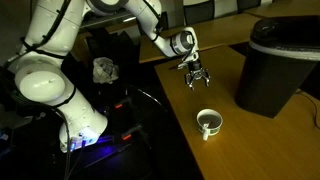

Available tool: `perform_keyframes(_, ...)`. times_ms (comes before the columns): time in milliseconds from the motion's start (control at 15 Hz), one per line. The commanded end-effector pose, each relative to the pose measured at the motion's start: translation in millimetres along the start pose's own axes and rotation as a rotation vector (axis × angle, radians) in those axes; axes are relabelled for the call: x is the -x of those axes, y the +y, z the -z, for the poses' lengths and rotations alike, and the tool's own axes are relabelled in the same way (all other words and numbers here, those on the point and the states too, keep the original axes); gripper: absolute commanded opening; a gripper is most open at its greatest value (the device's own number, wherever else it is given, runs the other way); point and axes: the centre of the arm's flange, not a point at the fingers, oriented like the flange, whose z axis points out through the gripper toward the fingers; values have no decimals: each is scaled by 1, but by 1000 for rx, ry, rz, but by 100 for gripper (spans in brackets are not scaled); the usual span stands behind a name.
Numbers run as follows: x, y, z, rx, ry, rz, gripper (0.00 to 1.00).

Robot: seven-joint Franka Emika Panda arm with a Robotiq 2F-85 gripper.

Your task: Remove the marker from the cup and put it on the table

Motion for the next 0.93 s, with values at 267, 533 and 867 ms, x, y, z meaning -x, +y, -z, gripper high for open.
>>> perform_keyframes(267, 0, -2, 2, -4, -1, -2, 100)
perform_keyframes(533, 0, -2, 2, -5, -1, -2, 100)
perform_keyframes(867, -24, -12, -1, 8, -114, -88, 100)
